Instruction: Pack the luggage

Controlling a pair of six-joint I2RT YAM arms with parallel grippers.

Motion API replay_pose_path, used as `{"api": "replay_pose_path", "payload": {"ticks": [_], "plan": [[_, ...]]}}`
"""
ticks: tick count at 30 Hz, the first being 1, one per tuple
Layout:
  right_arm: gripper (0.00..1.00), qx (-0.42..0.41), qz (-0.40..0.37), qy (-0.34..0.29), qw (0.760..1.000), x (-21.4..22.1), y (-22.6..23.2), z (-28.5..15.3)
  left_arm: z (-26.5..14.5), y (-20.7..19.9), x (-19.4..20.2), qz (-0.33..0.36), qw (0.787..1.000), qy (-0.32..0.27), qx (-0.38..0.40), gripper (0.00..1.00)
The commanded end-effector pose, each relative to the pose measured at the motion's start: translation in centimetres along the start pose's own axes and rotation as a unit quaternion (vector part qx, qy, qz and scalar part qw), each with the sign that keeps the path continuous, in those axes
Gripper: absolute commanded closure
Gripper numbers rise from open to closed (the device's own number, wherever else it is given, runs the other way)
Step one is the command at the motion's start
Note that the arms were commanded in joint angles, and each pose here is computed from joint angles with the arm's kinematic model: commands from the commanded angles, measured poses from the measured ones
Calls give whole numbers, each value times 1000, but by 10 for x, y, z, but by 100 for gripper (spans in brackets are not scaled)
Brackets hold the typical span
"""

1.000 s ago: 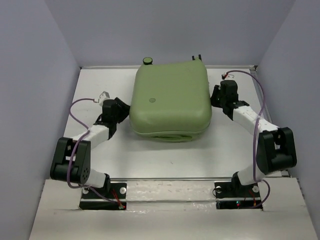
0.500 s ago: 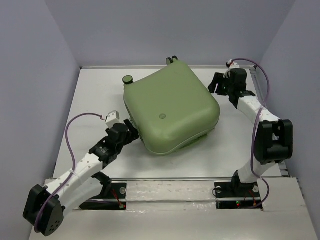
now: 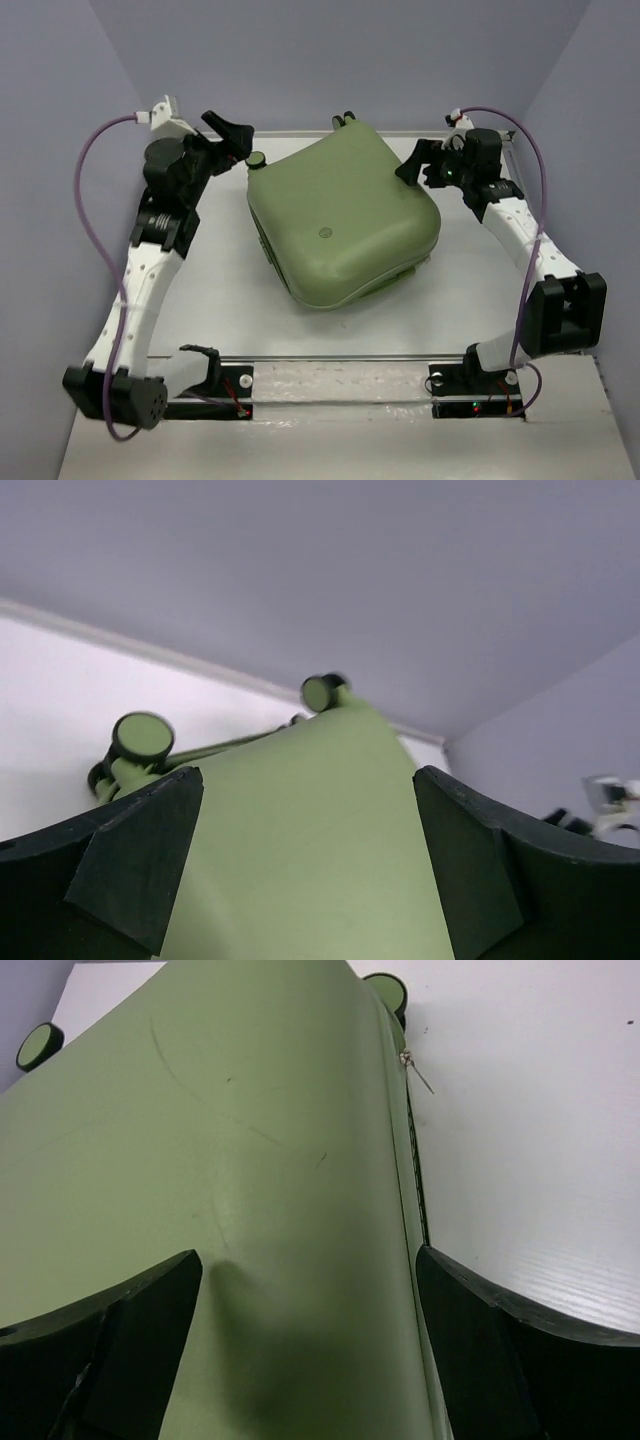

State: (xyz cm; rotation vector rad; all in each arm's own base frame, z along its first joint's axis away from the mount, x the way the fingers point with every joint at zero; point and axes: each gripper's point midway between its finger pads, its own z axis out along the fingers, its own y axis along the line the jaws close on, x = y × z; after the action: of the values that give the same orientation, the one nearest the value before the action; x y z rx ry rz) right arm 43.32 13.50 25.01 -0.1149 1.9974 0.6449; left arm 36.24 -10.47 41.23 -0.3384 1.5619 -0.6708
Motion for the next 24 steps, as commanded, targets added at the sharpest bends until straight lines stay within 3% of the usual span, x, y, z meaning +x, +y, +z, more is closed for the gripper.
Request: {"api": "replay_pose_path", "payload": {"ticks": [1, 7, 14, 24], "plan": [[5, -21, -9, -11, 1000, -3, 18, -27, 57, 62, 81, -15, 989, 144, -34, 1], [5, -47, -7, -31, 998, 6, 37, -59, 107, 103, 108, -48, 980, 191, -38, 1], [5, -71, -8, -41, 997, 27, 49, -84, 148, 112, 144, -105, 968, 227, 3, 1], [5, -105, -4, -35, 994, 47, 68, -100, 178, 120, 180, -198, 954, 222, 40, 1]]}}
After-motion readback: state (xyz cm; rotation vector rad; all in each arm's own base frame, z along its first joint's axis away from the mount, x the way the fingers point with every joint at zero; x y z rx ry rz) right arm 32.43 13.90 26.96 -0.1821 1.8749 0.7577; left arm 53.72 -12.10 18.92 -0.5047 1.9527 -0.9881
